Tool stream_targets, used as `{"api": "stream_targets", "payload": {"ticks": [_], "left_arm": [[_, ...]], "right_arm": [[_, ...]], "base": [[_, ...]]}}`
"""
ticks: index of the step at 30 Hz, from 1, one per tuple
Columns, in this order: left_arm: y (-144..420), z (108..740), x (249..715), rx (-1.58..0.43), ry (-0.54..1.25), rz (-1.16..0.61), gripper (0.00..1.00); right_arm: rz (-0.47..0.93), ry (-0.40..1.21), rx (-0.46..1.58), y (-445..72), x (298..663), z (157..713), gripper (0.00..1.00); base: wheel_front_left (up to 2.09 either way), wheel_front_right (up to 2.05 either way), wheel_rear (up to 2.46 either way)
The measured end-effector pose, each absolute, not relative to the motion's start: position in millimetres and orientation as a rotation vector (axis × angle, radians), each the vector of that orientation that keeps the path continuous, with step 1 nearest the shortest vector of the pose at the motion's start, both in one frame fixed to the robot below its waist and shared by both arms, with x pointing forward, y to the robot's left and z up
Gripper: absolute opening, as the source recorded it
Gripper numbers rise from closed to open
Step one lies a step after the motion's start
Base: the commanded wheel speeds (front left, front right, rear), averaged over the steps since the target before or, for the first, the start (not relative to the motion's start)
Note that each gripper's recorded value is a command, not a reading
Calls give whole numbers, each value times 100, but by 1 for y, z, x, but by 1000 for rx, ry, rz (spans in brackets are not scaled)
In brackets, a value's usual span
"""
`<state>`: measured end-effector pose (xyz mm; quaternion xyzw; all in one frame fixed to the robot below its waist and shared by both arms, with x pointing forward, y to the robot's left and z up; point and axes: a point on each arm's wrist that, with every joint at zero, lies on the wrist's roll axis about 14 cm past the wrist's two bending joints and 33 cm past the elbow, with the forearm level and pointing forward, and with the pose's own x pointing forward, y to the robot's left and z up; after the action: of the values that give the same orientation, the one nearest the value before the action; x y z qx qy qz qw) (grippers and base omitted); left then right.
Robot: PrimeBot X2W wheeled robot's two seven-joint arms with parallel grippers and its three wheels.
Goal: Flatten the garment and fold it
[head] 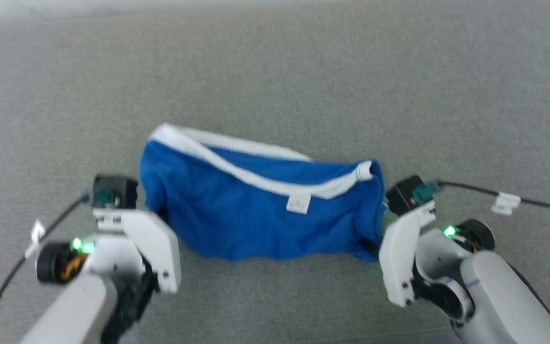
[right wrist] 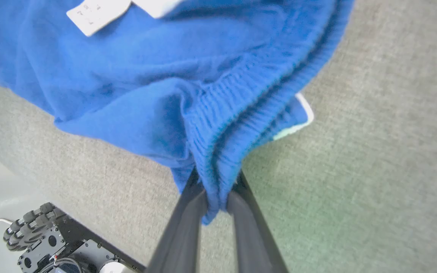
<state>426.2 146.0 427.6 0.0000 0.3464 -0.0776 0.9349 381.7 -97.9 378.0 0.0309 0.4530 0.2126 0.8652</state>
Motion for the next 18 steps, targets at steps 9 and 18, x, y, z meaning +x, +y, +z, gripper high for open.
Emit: {"api": "stream_targets", "payload": {"ticks": [9, 18], "left_arm": [[155, 410, 347, -99, 792, -44, 0], [136, 388, 316, -184, 835, -37, 100]], "right_arm": [[486, 971, 18, -108, 345, 390, 0], [446, 976, 22, -115, 331, 377, 100]], "base": [[0, 0, 0], [0, 0, 0]]}}
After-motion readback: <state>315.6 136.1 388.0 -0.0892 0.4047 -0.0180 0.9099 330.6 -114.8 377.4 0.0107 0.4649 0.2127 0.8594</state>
